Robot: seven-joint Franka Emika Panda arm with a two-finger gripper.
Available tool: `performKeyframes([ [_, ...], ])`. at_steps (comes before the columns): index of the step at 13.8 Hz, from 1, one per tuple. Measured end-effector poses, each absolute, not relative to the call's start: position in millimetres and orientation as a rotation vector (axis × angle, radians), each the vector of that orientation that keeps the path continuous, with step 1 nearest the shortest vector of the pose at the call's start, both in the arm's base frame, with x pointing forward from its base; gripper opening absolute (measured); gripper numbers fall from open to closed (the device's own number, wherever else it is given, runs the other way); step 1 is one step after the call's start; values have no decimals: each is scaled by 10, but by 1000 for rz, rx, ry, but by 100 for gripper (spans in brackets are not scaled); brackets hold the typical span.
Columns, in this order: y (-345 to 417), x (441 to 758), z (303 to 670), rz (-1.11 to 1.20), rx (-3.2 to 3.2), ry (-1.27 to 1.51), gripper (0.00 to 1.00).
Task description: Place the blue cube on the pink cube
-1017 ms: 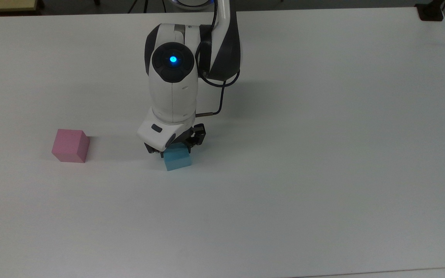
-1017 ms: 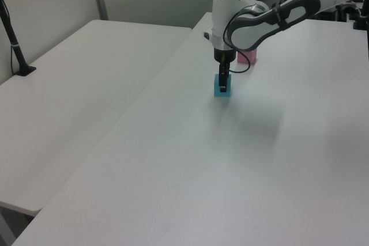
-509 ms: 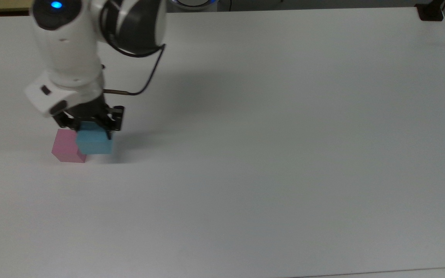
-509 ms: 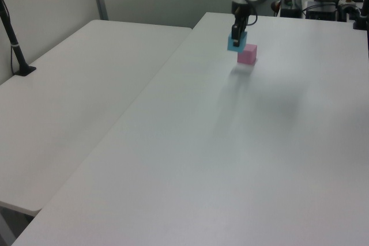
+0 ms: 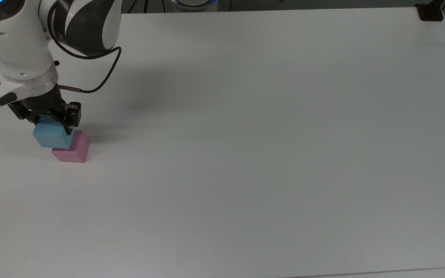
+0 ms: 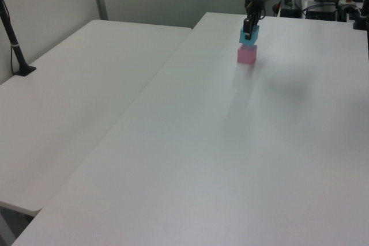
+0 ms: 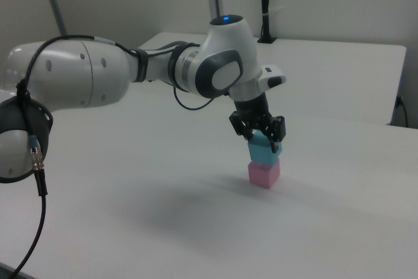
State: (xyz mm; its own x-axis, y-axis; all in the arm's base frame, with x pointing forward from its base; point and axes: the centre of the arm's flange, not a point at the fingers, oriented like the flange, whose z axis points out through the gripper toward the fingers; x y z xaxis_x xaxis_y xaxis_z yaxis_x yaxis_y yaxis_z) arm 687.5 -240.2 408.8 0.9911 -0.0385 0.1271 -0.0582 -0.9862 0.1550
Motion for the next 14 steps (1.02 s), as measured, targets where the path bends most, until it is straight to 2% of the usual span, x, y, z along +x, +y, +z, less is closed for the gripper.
performKeyframes([
  [1,-2407,6885,4036,177,2969,-65,69],
  [2,-2403,6893,4001,172,2966,-60,77],
  [4,-2396,6899,4011,170,2957,-49,100],
  [7,-2344,6894,4284,210,2951,-43,100],
  [10,-1862,6704,5024,160,2995,8,100],
  [12,-1344,6440,5578,91,3040,-106,100],
  [14,-948,6220,5943,62,3058,-225,100],
])
